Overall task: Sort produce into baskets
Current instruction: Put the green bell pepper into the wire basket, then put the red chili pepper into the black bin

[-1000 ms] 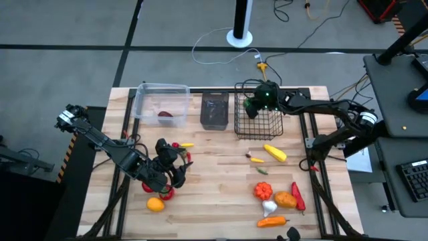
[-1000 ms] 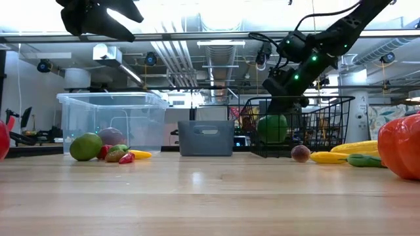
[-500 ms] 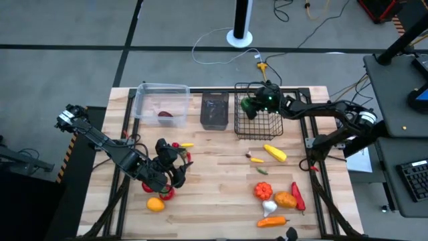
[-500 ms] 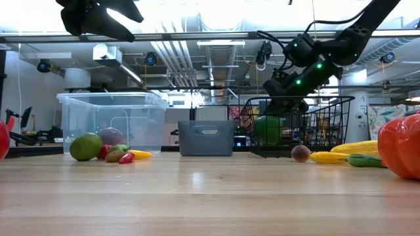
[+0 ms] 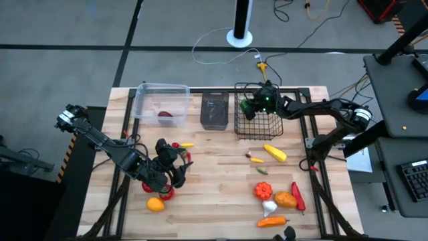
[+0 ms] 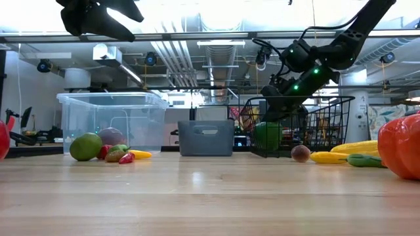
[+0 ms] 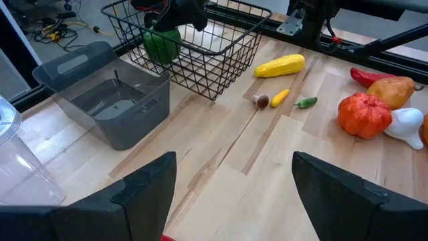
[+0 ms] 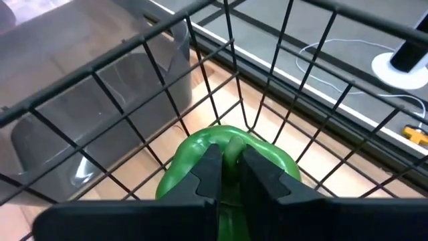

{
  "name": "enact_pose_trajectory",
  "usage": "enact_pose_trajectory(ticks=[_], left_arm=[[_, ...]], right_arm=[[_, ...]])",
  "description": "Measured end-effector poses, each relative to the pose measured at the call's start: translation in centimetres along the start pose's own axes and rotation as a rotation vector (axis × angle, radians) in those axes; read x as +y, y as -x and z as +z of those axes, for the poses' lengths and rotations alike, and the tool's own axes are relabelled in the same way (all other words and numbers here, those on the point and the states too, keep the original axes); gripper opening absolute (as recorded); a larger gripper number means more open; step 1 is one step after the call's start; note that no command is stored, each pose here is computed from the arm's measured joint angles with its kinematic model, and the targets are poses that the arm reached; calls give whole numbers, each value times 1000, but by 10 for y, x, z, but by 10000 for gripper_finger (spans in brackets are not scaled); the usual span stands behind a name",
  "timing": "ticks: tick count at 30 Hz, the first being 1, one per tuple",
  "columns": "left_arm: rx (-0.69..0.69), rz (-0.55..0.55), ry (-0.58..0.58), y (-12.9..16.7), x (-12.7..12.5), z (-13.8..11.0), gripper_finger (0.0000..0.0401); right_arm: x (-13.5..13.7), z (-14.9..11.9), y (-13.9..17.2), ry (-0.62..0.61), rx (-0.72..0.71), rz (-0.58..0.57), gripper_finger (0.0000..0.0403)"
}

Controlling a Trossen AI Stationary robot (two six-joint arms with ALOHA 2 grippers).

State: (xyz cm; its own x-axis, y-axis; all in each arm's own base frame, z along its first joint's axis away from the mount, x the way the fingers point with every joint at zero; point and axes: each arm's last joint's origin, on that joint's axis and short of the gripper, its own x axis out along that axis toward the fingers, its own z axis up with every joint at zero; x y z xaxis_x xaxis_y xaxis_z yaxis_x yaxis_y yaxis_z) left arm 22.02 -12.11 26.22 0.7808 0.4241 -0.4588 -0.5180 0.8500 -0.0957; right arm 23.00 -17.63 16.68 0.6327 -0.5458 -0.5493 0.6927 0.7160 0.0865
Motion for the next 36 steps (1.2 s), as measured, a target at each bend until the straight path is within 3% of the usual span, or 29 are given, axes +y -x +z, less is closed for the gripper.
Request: enact_pose_trajectory(ticks=[13, 26, 36], left_arm=[[0, 0, 0, 0, 0, 0, 279], [0, -1, 3, 0, 0, 0, 279], [0, -1, 17, 0, 0, 0, 279]], right_arm=[[0, 0, -1, -20, -8, 1, 34], [0, 2, 0, -48, -14, 2, 117], [3, 22, 36, -65, -90, 26, 128]])
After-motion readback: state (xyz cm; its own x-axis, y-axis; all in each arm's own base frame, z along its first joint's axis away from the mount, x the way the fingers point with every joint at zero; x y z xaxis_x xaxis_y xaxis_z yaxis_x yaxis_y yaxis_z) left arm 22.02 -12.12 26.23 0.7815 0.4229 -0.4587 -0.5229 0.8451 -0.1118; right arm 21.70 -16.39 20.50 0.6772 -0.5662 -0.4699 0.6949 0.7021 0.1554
